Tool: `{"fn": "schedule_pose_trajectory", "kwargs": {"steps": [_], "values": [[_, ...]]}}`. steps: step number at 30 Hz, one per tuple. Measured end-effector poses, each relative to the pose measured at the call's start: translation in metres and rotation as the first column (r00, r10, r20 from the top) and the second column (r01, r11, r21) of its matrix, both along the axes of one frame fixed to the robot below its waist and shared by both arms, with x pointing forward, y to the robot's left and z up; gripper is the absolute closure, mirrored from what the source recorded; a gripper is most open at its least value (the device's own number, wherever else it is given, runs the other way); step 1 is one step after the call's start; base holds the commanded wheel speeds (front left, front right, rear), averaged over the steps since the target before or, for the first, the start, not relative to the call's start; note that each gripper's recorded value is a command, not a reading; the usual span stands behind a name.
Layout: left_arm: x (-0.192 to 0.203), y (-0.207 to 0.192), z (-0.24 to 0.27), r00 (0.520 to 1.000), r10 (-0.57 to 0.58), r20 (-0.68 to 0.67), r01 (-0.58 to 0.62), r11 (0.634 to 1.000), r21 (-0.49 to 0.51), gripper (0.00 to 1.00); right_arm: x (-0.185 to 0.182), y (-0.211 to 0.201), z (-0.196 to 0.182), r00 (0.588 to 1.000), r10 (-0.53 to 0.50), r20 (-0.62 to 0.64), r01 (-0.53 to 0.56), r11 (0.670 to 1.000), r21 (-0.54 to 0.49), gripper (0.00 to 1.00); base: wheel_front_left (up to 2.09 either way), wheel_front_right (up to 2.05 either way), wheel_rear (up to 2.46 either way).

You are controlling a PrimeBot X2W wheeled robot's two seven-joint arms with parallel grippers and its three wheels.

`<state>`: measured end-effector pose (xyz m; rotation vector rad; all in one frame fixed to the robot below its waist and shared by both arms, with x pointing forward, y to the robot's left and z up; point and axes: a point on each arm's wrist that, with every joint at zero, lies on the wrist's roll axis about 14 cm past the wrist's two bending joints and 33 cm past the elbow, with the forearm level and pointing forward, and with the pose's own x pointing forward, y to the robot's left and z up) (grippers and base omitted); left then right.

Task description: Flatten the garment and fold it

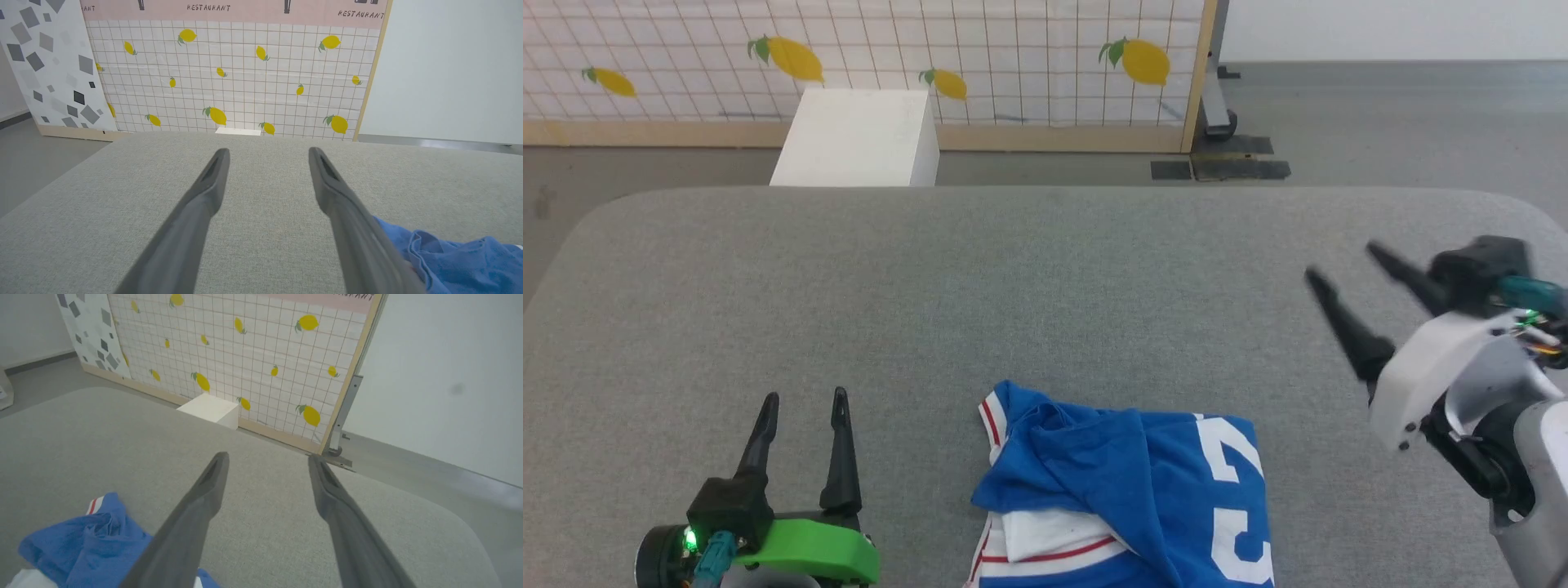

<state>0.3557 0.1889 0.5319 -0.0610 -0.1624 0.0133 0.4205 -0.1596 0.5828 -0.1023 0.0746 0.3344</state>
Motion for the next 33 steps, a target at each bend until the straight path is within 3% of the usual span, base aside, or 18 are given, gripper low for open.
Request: {"fn": "schedule_pose_trajectory", "kwargs": {"steps": [2, 6, 12, 19, 24, 28, 29, 30, 31, 33], "values": [[0.002, 0.000, -0.002, 1.000, 0.001, -0.007, -0.001, 1.000, -0.001, 0.00, -0.002, 0.005, -0.032, 0.983, 0.043, -0.179, -0.050, 0.998, -0.033, 0.00, 0.00, 0.00, 0.00], [0.006, 0.001, -0.003, 1.000, 0.004, -0.011, -0.004, 1.000, -0.003, 0.00, -0.011, 0.006, -0.074, 0.912, 0.089, -0.401, -0.122, 0.991, -0.058, 0.00, 0.00, 0.00, 0.00], [0.009, 0.006, -0.009, 0.999, 0.023, -0.030, -0.023, 1.000, -0.006, 0.00, -0.048, 0.025, -0.135, 0.680, 0.185, -0.709, -0.230, 0.973, 0.033, 0.00, 0.00, 0.00, 0.00], [0.015, 0.009, -0.014, 0.998, 0.038, -0.045, -0.039, 0.999, -0.023, 0.00, -0.078, 0.040, -0.179, 0.484, 0.237, -0.842, -0.259, 0.958, 0.121, 0.00, 0.00, 0.00, 0.00], [0.020, 0.013, -0.019, 0.997, 0.047, -0.059, -0.048, 0.999, -0.021, 0.00, -0.090, 0.050, -0.205, 0.399, 0.257, -0.880, -0.250, 0.954, 0.165, 0.00, 0.00, 0.00, 0.00], [0.022, 0.016, -0.023, 0.996, 0.057, -0.071, -0.059, 0.998, -0.020, 0.00, -0.095, 0.062, -0.212, 0.374, 0.288, -0.882, -0.278, 0.942, 0.189, 0.00, 0.00, 0.00, 0.00], [0.022, 0.017, -0.024, 0.995, 0.060, -0.074, -0.062, 0.998, -0.020, 0.00, -0.095, 0.064, -0.213, 0.377, 0.294, -0.878, -0.287, 0.939, 0.191, 0.22, 0.00, 0.00, 0.00], [0.022, 0.018, -0.025, 0.995, 0.066, -0.077, -0.067, 0.997, -0.021, 0.00, -0.094, 0.064, -0.213, 0.385, 0.297, -0.874, -0.288, 0.938, 0.192, 0.84, 0.00, 0.00, 0.00], [0.022, 0.018, -0.025, 0.995, 0.068, -0.079, -0.070, 0.997, -0.022, 0.00, -0.094, 0.065, -0.214, 0.391, 0.298, -0.871, -0.292, 0.937, 0.190, 1.00, 0.00, 0.00, 0.00], [0.022, 0.018, -0.026, 0.994, 0.069, -0.080, -0.071, 0.997, -0.022, 0.00, -0.092, 0.065, -0.213, 0.413, 0.299, -0.860, -0.296, 0.937, 0.184, 1.00, 0.00, 0.00, 0.00]]}}
